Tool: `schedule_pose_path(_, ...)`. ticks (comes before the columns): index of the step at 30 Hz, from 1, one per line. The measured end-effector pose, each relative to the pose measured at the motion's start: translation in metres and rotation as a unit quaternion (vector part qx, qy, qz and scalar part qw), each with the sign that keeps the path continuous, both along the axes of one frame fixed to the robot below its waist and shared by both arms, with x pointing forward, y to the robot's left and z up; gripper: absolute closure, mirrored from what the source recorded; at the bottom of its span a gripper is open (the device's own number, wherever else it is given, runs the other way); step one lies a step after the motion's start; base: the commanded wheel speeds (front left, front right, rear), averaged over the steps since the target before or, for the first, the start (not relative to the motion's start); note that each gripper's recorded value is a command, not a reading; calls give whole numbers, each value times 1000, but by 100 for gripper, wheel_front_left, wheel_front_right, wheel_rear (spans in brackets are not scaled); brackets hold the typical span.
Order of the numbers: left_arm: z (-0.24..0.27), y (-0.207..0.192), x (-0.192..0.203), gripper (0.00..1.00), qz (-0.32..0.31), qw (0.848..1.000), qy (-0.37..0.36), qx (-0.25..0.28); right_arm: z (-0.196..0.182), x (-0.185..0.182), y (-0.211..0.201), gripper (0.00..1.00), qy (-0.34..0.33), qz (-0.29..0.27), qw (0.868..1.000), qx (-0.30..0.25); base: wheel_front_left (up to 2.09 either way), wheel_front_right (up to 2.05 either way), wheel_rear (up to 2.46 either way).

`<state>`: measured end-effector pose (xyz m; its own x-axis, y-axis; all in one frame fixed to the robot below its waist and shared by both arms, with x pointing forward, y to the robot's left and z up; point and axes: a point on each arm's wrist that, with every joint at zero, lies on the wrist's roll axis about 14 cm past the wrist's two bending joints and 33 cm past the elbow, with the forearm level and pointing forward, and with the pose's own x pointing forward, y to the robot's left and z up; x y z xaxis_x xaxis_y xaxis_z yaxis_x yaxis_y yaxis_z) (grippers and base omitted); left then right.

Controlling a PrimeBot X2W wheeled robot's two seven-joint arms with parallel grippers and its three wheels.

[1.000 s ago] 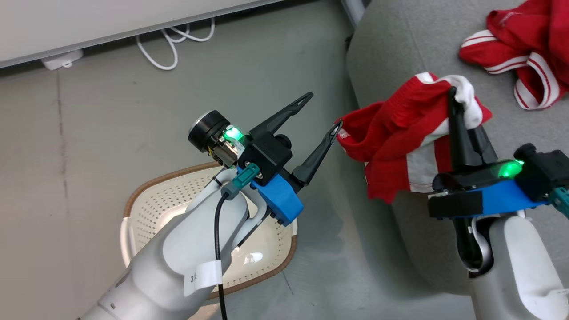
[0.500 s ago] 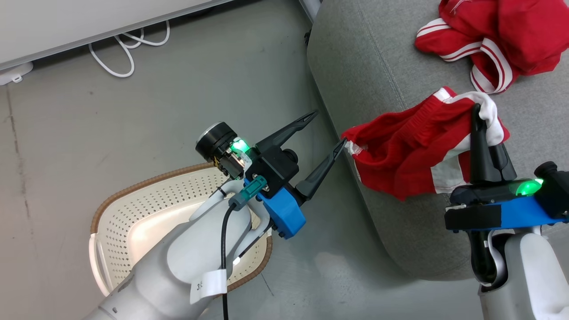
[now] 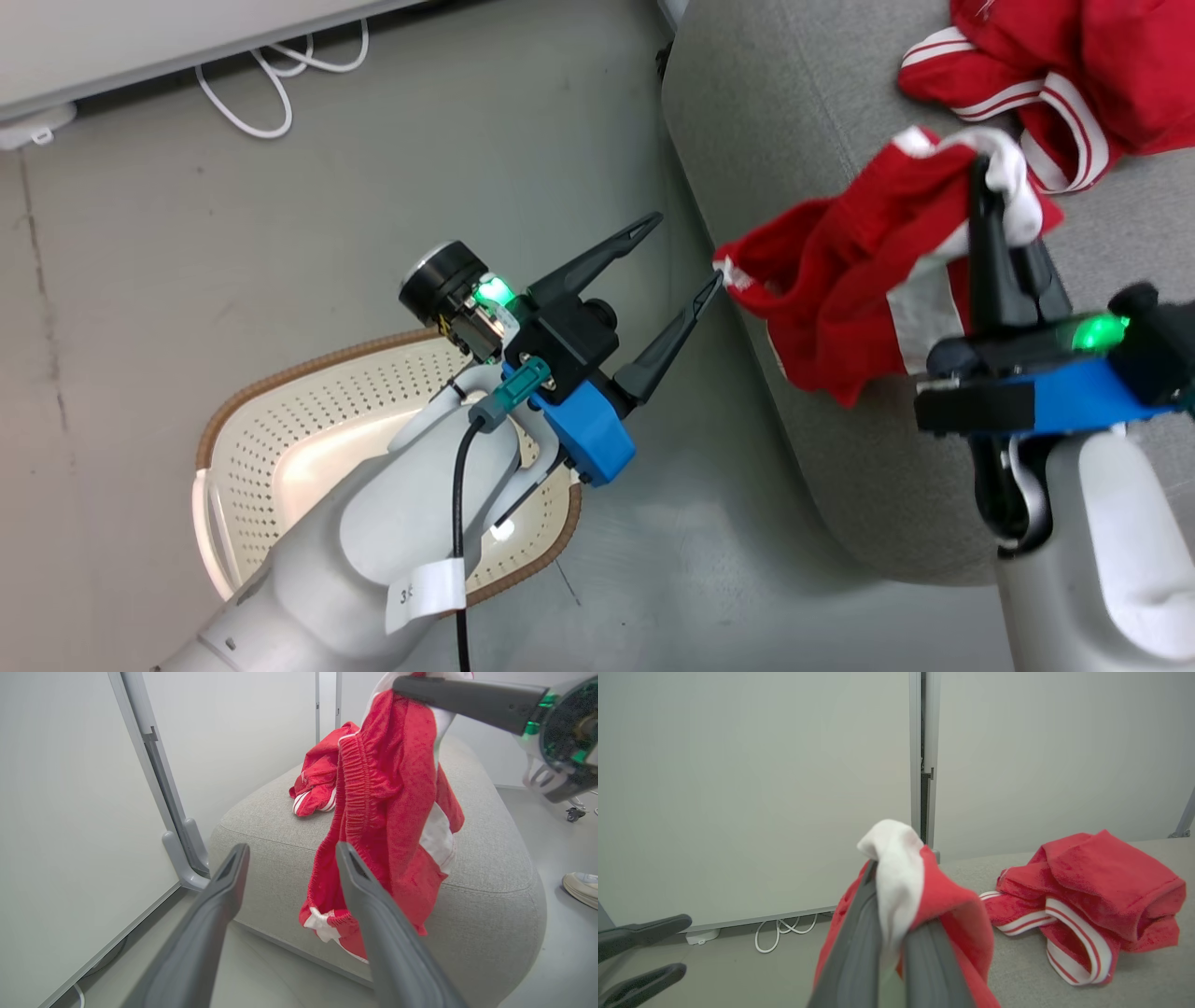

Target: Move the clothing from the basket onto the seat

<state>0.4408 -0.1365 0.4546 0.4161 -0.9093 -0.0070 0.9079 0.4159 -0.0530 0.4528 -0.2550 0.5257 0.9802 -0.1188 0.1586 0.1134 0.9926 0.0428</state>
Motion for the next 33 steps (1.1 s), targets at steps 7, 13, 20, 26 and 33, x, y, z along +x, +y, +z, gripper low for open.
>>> schedule_pose_path(7, -16, 6, 24, 0, 13, 1000, 3, -5, 42, 55, 0, 100, -66, 9, 997, -41, 0, 0, 0)
schedule_pose_path(13, -46, 10, 44, 0, 17, 1000, 14, -3, 98, 100, -30, 100, -149, -19, 983, -102, 0, 0, 0)
schedule_pose_path(20, -85, 17, 65, 0, 24, 999, 29, 1, 151, 130, -87, 100, -199, -74, 953, -214, 0, 0, 0)
schedule_pose_path(26, -113, 19, 71, 0, 23, 999, 45, 4, 160, 132, -161, 100, -177, -155, 939, -251, 0, 0, 0)
schedule_pose_path(33, -127, 14, 67, 0, 13, 998, 57, 2, 94, 131, -188, 100, -74, -170, 948, -260, 0, 0, 0)
